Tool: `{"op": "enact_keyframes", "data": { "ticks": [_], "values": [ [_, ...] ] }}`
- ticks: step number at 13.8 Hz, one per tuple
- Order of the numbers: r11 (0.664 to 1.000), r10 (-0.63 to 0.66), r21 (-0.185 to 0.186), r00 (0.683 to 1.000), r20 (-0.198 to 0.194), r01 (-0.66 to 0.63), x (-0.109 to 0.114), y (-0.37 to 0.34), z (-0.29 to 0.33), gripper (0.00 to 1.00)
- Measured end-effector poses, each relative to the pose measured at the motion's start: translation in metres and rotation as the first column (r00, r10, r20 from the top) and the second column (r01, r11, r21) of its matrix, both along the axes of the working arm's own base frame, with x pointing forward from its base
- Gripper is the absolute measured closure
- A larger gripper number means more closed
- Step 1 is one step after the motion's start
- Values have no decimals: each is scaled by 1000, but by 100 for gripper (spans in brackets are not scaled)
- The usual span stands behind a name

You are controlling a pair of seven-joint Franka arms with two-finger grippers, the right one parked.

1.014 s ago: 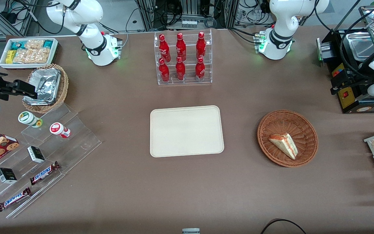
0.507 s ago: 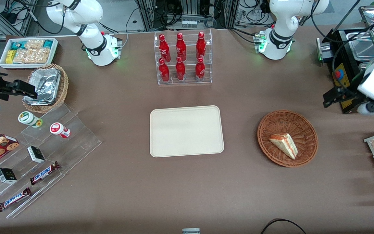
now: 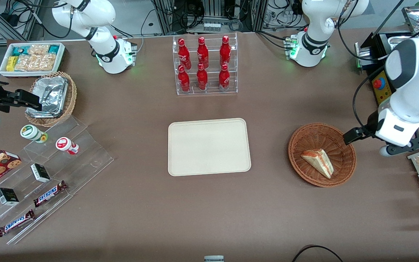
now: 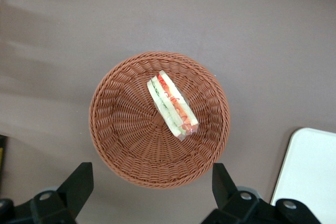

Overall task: Place sandwich from basket to tray
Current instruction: 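Lower the open left gripper around the wrapped sandwich in the basket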

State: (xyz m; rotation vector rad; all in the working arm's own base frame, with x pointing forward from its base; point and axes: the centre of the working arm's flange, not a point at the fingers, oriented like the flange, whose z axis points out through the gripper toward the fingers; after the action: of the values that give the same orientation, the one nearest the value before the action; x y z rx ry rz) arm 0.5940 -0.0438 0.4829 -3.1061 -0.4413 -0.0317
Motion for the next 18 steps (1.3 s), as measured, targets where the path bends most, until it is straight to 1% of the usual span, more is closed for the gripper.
{"op": "enact_keyframes", "data": {
  "ticks": [4, 6, 8, 15, 18],
  "values": [
    [990, 138, -12, 990, 37, -138, 3, -14, -47, 0],
    [979, 204, -19, 978, 43, -203, 3, -25, -70, 0],
    [970, 242, -17, 970, 28, -242, 2, -32, -90, 0],
    [962, 274, 3, 962, -19, -274, 7, -34, -139, 0],
    [962, 273, 5, 962, -23, -273, 8, -37, -156, 0]
  ]
}}
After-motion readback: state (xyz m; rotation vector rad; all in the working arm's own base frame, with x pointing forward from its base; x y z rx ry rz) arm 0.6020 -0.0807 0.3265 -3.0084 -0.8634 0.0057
